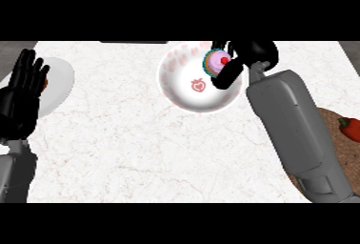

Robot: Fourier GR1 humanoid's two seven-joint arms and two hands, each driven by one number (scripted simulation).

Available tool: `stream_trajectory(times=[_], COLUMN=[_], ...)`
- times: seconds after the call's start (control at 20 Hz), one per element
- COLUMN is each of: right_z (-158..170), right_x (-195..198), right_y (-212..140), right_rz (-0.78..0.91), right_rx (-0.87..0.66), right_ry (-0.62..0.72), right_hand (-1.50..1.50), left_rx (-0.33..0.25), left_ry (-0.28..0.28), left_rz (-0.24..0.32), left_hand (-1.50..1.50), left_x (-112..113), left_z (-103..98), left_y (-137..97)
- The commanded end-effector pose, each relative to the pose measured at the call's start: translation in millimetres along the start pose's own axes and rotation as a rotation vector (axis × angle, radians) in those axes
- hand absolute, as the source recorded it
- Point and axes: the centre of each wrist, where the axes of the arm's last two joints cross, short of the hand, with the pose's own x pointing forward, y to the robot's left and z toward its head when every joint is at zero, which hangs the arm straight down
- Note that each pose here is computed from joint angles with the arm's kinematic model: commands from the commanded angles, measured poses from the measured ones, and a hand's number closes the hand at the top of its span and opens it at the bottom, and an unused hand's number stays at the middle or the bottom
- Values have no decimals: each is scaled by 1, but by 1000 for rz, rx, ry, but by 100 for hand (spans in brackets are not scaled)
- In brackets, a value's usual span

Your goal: Pick the cupcake from the placemat and place it in the bowl

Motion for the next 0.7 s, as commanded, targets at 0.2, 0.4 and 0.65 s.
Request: stream_trajectory(times=[0.2,0.4,0.65], right_z=[-37,-36,-41], right_x=[-16,-38,-36], right_y=[48,76,64], right_rz=[-129,-284,-468], right_rx=[4,8,-173], right_ry=[189,138,57], right_hand=[-150,-150,-150], left_rx=[0,12,9], left_ry=[-6,-3,17], left_rz=[-9,11,-6], left_hand=[0,0,0], left_x=[-1,-1,-4], left_z=[5,-2,0], left_y=[18,6,9])
